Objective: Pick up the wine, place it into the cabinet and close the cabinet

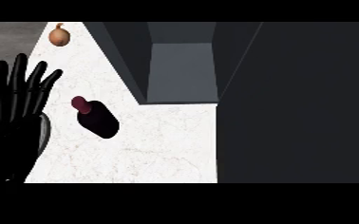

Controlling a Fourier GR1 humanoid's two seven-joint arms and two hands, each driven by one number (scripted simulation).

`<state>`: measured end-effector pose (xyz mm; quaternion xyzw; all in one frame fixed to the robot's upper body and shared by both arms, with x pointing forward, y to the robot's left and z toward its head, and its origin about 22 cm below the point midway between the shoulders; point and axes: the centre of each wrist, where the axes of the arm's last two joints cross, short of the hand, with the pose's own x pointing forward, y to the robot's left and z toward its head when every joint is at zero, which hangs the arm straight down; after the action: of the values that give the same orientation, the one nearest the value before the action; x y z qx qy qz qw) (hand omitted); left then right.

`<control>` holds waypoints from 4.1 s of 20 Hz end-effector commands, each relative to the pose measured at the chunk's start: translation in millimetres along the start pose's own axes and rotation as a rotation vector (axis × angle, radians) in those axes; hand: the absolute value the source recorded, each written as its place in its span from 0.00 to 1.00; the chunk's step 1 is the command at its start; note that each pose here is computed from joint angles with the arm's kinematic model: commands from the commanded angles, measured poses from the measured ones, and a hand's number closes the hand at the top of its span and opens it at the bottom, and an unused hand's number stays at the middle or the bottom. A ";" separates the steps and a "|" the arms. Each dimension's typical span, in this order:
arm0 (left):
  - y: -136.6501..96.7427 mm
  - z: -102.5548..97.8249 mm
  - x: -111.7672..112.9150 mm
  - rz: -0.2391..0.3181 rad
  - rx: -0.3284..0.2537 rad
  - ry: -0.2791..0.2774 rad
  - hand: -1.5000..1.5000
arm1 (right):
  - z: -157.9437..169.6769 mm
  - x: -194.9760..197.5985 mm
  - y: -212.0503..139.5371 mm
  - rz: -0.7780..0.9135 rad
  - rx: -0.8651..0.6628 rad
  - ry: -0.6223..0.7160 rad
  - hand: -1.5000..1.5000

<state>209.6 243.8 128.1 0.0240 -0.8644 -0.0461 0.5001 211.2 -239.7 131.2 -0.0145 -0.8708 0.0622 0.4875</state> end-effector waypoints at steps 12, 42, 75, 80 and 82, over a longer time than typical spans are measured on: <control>49.9 7.5 -2.6 0.387 -0.384 0.199 0.00 | 29.9 41.9 18.5 -0.119 0.186 0.082 0.00; 50.4 -33.4 38.2 0.360 -0.310 0.317 0.00 | 7.1 156.9 9.5 -0.118 0.187 0.092 0.00; 69.9 34.0 -123.4 0.213 -0.224 0.452 0.00 | -13.9 179.5 13.4 -0.123 0.196 0.087 0.00; 68.7 19.4 -150.3 0.231 -0.211 0.460 0.00 | -15.3 175.7 9.3 -0.114 0.196 0.082 0.00; 51.1 24.8 -154.1 0.222 -0.232 0.470 0.00 | -31.0 172.1 12.0 -0.109 0.205 0.095 0.00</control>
<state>254.4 324.4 6.0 -0.1168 -0.7172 -0.0781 0.6826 157.6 -200.9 285.8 0.0458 -0.8381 0.1026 0.5339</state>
